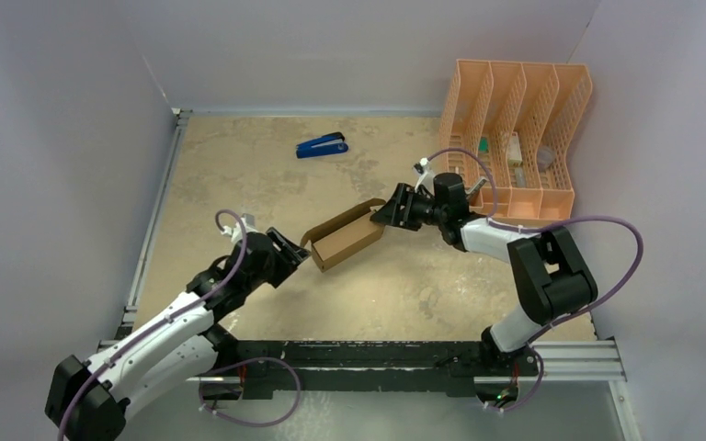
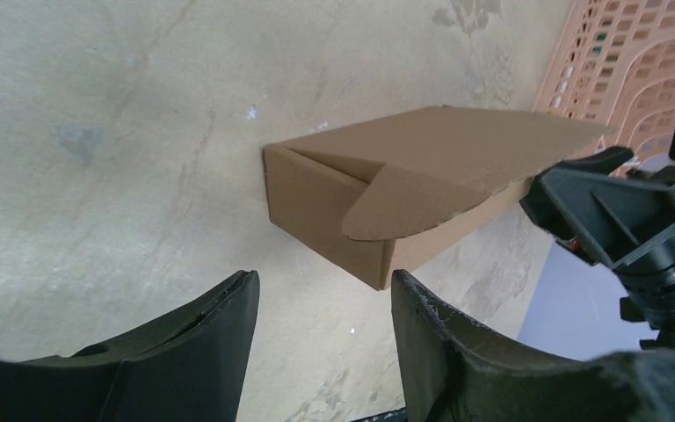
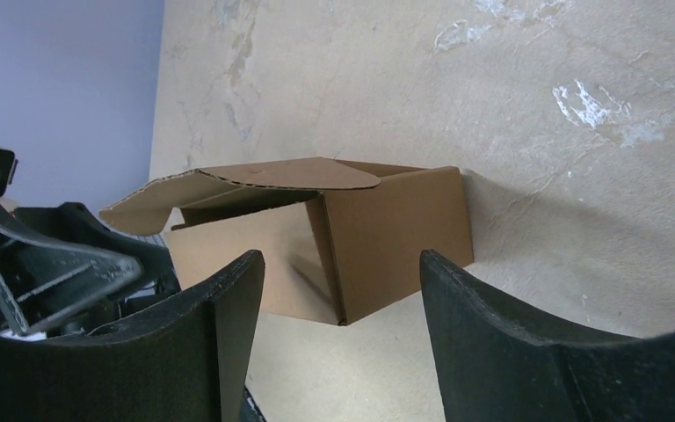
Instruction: Fold the paper box
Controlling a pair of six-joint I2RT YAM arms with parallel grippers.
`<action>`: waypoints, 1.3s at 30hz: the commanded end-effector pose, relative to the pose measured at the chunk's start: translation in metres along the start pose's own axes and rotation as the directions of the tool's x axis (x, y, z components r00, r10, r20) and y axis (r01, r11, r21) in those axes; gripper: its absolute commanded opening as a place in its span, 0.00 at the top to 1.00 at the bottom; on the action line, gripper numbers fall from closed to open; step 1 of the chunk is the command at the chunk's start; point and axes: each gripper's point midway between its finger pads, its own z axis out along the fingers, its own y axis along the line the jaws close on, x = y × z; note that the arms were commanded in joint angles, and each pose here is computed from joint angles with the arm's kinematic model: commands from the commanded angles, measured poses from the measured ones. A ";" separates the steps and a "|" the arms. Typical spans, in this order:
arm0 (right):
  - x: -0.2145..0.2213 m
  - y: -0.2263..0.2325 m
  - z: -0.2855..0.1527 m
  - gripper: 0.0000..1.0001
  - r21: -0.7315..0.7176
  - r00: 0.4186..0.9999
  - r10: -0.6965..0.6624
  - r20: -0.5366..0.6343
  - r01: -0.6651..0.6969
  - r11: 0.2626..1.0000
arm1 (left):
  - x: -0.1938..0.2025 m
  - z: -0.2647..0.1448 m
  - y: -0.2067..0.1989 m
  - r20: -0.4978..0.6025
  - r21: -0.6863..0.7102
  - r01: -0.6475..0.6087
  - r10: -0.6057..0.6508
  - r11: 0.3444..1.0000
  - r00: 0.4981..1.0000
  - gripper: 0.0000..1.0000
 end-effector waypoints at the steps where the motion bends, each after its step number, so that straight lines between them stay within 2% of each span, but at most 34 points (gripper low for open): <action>1: -0.017 0.014 0.001 0.32 -0.067 0.998 -0.022 0.062 0.026 0.997 | -0.003 0.005 -0.041 0.070 0.111 0.023 -0.031 0.994 0.997 0.43; 15: -0.012 0.011 0.005 0.35 -0.079 0.999 0.005 0.048 -0.001 0.997 | -0.006 0.033 -0.035 0.198 0.083 0.035 -0.051 0.996 0.979 0.46; 24: -0.006 0.007 0.006 0.41 -0.064 0.999 0.026 0.033 -0.024 0.998 | 0.000 0.042 -0.022 0.187 0.031 0.001 -0.007 1.000 0.982 0.64; 31: 0.007 0.001 0.003 0.46 -0.028 0.998 0.051 0.021 -0.050 0.998 | -0.002 0.045 -0.018 0.201 -0.004 -0.079 0.078 0.997 0.977 0.74; 39: 0.005 0.006 -0.003 0.46 0.000 0.998 0.031 0.047 -0.031 1.000 | -0.012 0.046 -0.032 0.215 -0.030 -0.236 0.237 0.971 0.947 0.71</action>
